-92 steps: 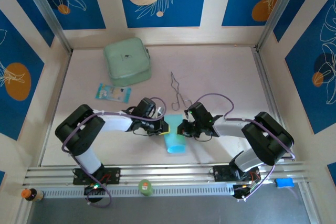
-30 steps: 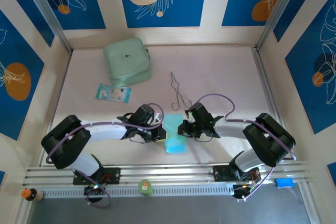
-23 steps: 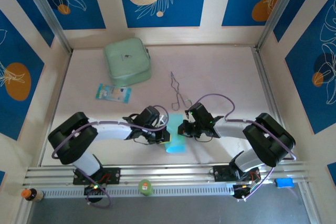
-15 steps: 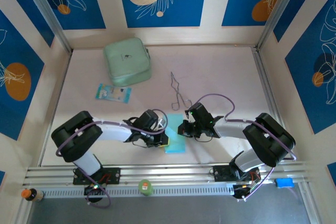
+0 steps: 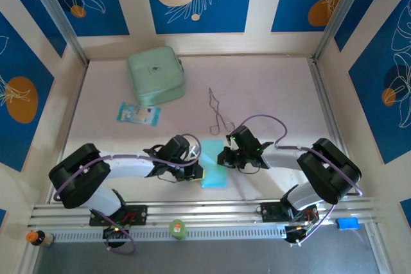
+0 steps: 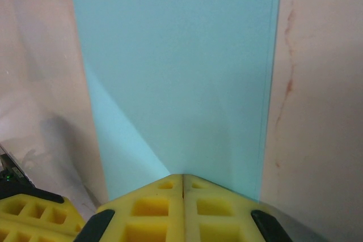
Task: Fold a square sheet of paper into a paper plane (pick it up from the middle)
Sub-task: First fold a square sheet of paper at the bottom-center of the table.
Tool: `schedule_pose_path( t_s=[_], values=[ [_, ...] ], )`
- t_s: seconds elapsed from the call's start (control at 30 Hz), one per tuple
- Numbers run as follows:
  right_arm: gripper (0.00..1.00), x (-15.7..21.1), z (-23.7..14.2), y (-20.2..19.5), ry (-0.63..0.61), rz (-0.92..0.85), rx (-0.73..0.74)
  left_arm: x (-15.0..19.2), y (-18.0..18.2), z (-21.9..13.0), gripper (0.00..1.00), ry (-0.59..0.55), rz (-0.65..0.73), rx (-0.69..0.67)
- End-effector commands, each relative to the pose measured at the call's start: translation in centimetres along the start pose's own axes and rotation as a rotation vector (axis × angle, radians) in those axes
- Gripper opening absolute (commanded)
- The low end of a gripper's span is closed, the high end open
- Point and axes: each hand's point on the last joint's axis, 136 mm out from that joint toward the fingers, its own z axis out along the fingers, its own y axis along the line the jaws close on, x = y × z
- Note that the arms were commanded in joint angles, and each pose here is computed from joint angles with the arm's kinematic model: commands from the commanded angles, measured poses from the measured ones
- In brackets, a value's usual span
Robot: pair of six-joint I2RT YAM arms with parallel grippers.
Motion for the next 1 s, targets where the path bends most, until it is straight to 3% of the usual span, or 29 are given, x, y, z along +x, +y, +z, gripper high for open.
schedule_pose_path(
  t_s=[0.0, 0.23, 0.63, 0.87, 0.97],
  values=[
    [0.00, 2.5, 0.2, -5.1, 0.053, 0.071, 0.186, -1.2, -2.4, 0.1, 0.00, -0.029, -0.005, 0.064],
    [0.00, 2.5, 0.2, -5.2, 0.053, 0.072, 0.186, 0.4, -1.9, 2.4, 0.02, 0.072, -0.014, 0.093],
    [0.00, 2.6, 0.2, -5.3, 0.053, 0.074, 0.192, 4.7, 5.2, 1.5, 0.02, 0.156, -0.012, -0.115],
    [0.00, 2.6, 0.3, -5.4, 0.056, 0.075, 0.196, 5.0, 5.0, 0.7, 0.03, 0.160, 0.045, -0.128],
    [0.00, 2.6, 0.3, -5.5, 0.058, 0.077, 0.197, 4.6, 5.0, 0.1, 0.03, 0.137, 0.096, -0.193]
  ],
)
